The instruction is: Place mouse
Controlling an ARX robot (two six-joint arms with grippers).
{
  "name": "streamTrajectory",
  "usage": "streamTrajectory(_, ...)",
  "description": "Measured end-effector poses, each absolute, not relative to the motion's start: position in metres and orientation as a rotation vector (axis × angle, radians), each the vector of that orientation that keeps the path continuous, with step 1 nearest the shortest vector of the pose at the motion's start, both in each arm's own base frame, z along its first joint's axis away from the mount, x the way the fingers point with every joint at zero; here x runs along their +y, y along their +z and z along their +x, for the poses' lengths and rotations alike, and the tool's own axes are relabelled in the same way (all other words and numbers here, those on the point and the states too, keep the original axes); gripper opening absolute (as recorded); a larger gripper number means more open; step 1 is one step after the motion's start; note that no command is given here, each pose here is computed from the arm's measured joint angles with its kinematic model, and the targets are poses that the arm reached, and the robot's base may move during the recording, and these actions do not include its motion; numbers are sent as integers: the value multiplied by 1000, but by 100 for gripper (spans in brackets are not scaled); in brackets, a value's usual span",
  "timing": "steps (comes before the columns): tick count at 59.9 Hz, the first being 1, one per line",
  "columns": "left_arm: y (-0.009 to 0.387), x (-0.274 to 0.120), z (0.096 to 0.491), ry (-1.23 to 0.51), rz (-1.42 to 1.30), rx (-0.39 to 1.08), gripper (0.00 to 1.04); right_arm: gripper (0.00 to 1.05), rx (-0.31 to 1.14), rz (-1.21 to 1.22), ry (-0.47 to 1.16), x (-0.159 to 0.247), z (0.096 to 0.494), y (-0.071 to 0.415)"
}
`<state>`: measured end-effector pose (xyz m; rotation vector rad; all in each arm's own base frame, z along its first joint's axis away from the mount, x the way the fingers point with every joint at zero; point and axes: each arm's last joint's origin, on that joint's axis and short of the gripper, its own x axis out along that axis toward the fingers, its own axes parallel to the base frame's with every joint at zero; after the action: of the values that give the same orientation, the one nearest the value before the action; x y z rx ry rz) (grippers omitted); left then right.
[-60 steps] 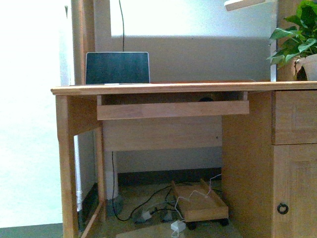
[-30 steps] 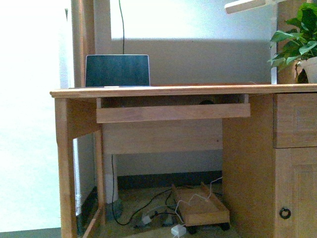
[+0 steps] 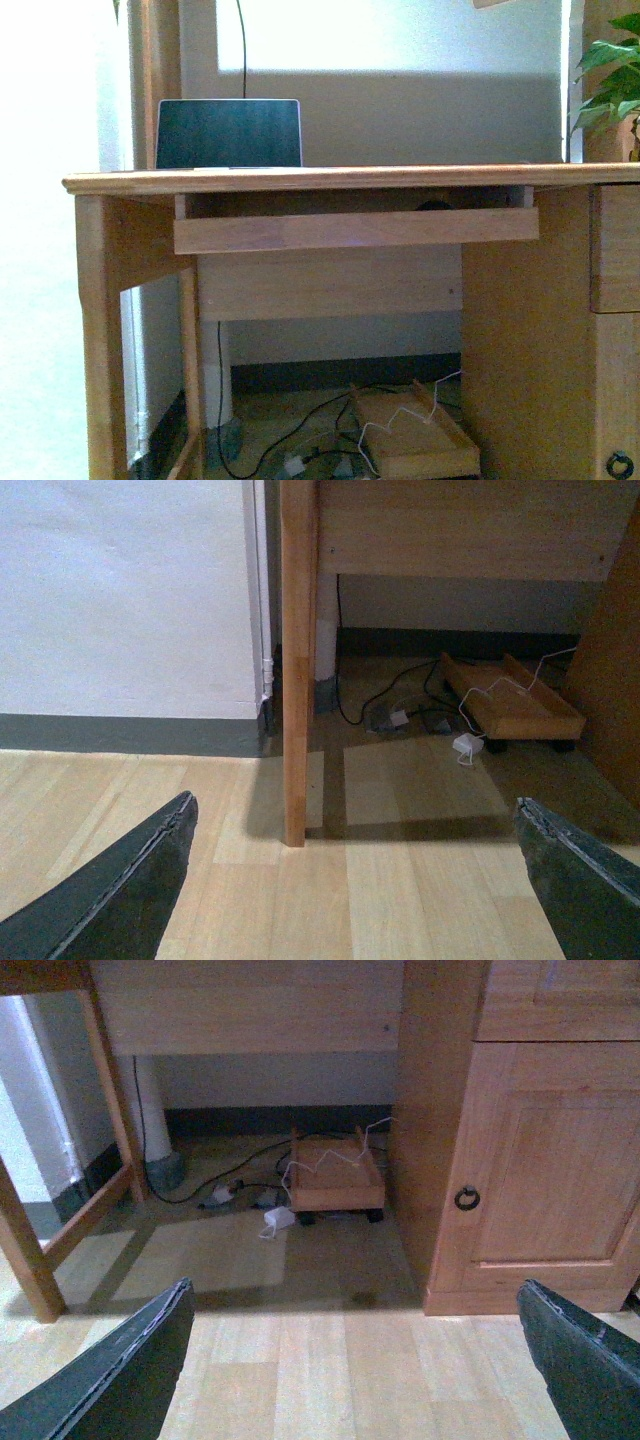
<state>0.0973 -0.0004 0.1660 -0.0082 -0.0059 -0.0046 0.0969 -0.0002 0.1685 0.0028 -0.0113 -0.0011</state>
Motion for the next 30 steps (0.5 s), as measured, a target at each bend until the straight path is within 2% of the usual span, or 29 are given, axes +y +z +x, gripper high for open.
streamTrajectory(30,166,0,97,-5,-8,-6,97,97,-10,3,-2,0,97,168)
